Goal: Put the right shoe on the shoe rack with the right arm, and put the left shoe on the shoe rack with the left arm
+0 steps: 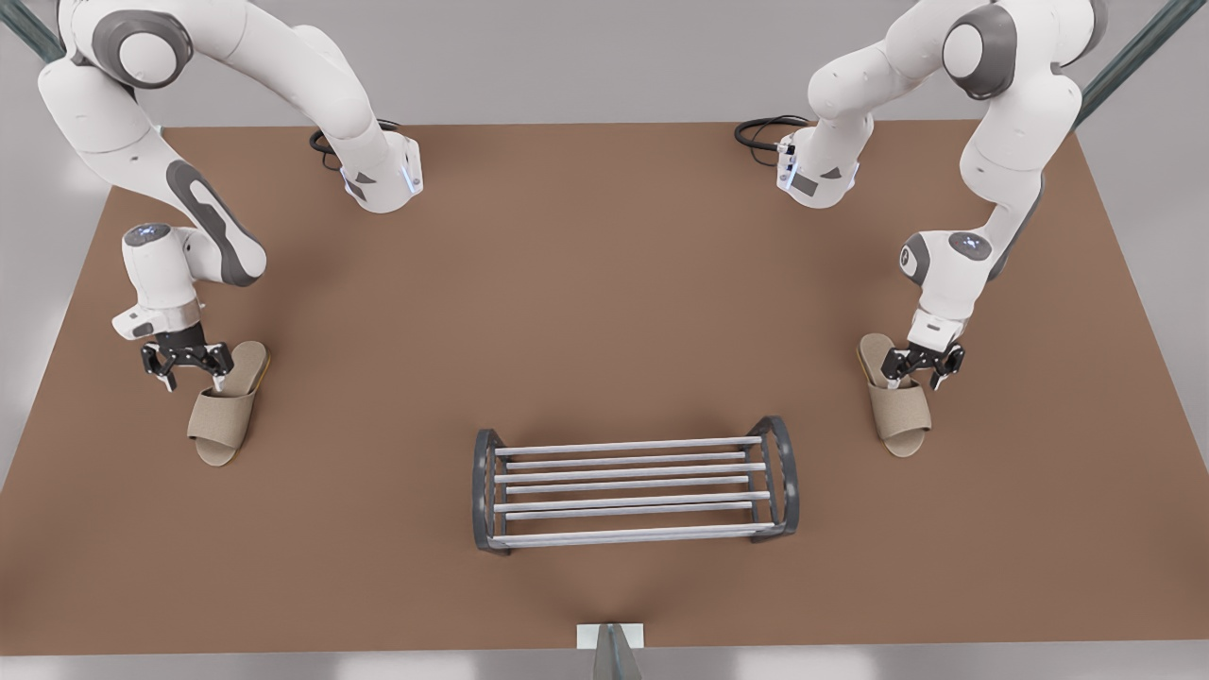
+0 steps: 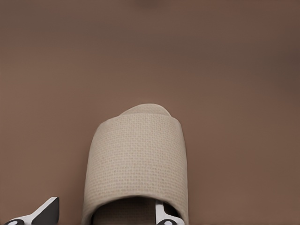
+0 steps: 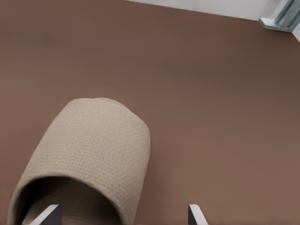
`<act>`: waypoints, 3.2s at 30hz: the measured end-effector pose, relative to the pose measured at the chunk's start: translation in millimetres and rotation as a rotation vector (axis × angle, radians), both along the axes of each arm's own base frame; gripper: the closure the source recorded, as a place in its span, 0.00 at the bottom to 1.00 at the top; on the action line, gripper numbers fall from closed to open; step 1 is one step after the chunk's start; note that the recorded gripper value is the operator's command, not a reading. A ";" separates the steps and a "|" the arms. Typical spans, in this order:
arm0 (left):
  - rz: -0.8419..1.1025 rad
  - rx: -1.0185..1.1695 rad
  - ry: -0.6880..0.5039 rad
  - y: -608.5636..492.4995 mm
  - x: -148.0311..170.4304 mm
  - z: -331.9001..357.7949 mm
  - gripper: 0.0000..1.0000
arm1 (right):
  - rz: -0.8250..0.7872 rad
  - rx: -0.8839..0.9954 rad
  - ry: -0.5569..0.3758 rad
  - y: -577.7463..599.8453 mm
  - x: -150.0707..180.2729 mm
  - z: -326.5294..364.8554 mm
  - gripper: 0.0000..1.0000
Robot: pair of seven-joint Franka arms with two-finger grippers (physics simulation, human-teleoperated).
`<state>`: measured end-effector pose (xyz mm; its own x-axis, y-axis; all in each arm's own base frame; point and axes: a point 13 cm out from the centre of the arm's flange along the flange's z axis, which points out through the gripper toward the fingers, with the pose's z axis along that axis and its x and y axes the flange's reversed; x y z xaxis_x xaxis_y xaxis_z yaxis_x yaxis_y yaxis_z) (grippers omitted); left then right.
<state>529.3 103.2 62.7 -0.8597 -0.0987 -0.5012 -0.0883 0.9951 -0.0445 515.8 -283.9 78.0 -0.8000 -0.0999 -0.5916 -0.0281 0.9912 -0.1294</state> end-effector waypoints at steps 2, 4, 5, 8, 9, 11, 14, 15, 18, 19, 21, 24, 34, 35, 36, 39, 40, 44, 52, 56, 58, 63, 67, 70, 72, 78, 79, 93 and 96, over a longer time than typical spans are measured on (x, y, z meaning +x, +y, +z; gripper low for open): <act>0.001 0.000 -0.001 0.0 0.5 0.3 0.44 | -0.003 0.001 -0.002 -3.0 1.8 -2.0 0.00; 0.002 0.000 -0.002 0.7 0.8 0.8 0.56 | -0.005 0.004 -0.002 -4.3 1.9 -4.5 0.00; 0.003 0.000 -0.002 1.0 0.9 1.1 0.60 | -0.007 0.006 -0.002 -5.6 2.0 -5.8 0.00; 0.006 0.001 -0.005 2.7 1.2 2.6 0.74 | -0.016 0.009 -0.005 -14.1 2.2 -10.7 0.00; 0.007 0.001 -0.005 3.2 1.3 2.9 0.77 | -0.018 0.010 -0.005 -16.9 1.6 -12.7 0.00; 0.010 0.002 -0.008 4.9 1.8 4.4 0.79 | -0.018 0.013 -0.004 -18.1 0.7 -16.0 0.00; 0.013 0.011 -0.036 8.1 14.1 17.0 0.79 | -0.016 0.016 -0.005 -19.8 2.3 -19.6 0.00; 0.010 0.020 -0.057 9.1 23.9 30.3 0.79 | -0.016 0.018 -0.004 -19.4 2.3 -20.7 0.00; -0.011 0.050 -0.127 1.6 65.4 91.7 0.79 | -0.014 0.019 -0.003 -18.1 2.4 -21.9 0.00; -0.021 0.058 -0.142 -4.5 80.0 111.4 0.79 | -0.014 0.019 -0.003 -18.1 2.4 -22.0 0.00; -0.049 0.071 -0.171 -25.4 111.4 156.6 0.79 | -0.012 0.020 -0.003 -16.6 3.5 -21.9 0.00; -0.092 0.079 -0.192 -70.5 157.8 223.5 0.79 | -0.008 0.023 -0.003 -12.2 5.7 -22.3 0.00; -0.184 0.122 -0.110 -215.0 182.2 353.2 0.79 | -0.012 0.039 -0.009 -6.2 13.4 -24.6 0.00; -0.218 0.136 -0.093 -245.8 174.3 353.1 0.79 | -0.013 0.038 -0.010 -7.0 13.9 -24.3 0.00; -0.239 0.149 -0.076 -268.1 167.1 350.9 0.79 | -0.014 0.038 -0.011 -7.5 14.3 -24.0 0.00; -0.230 0.181 -0.029 -286.5 153.8 343.0 0.79 | -0.020 0.033 -0.020 -12.2 17.7 -20.3 0.00; -0.216 0.189 -0.016 -284.7 152.0 339.8 0.79 | -0.020 0.034 -0.023 -12.1 18.7 -19.2 0.00; -0.170 0.189 0.007 -301.4 148.9 347.6 0.79 | -0.022 0.036 -0.029 -11.8 21.3 -16.9 0.00; -0.186 0.229 0.023 -379.6 115.9 336.6 0.79 | -0.016 0.062 -0.036 -2.2 31.3 -25.8 0.01; -0.157 0.246 0.020 -390.2 114.6 328.7 0.79 | -0.021 0.068 -0.037 -1.7 31.0 -26.3 0.63; -0.163 0.242 0.014 -414.8 111.9 328.4 0.79 | -0.026 0.069 -0.037 -3.5 29.9 -26.0 0.66; -0.172 0.312 -0.020 -445.0 131.5 293.6 0.79 | -0.037 0.082 -0.049 -4.8 29.8 -21.9 0.79; -0.157 0.381 -0.061 -439.0 154.2 264.1 0.79 | -0.052 0.089 -0.055 -10.0 27.2 -20.2 0.79; -0.149 0.432 -0.095 -429.4 164.4 248.4 0.79 | -0.065 0.104 -0.073 -11.2 29.2 -13.3 0.79; -0.139 0.445 -0.108 -427.2 166.7 240.5 0.79 | -0.067 0.110 -0.084 -9.2 32.9 -7.0 0.79; -0.110 0.464 -0.121 -424.1 157.7 216.7 0.79 | -0.078 0.132 -0.157 -2.8 53.5 35.4 0.79; -0.104 0.462 -0.123 -424.5 156.6 214.1 0.79 | -0.075 0.128 -0.170 -0.6 59.0 45.8 0.79; -0.027 0.460 -0.187 -434.9 168.3 191.6 0.79 | -0.085 0.060 -0.272 30.7 125.6 285.1 0.79; -0.020 0.470 -0.194 -433.5 168.9 183.3 0.79 | -0.070 0.067 -0.222 65.5 153.4 338.1 0.79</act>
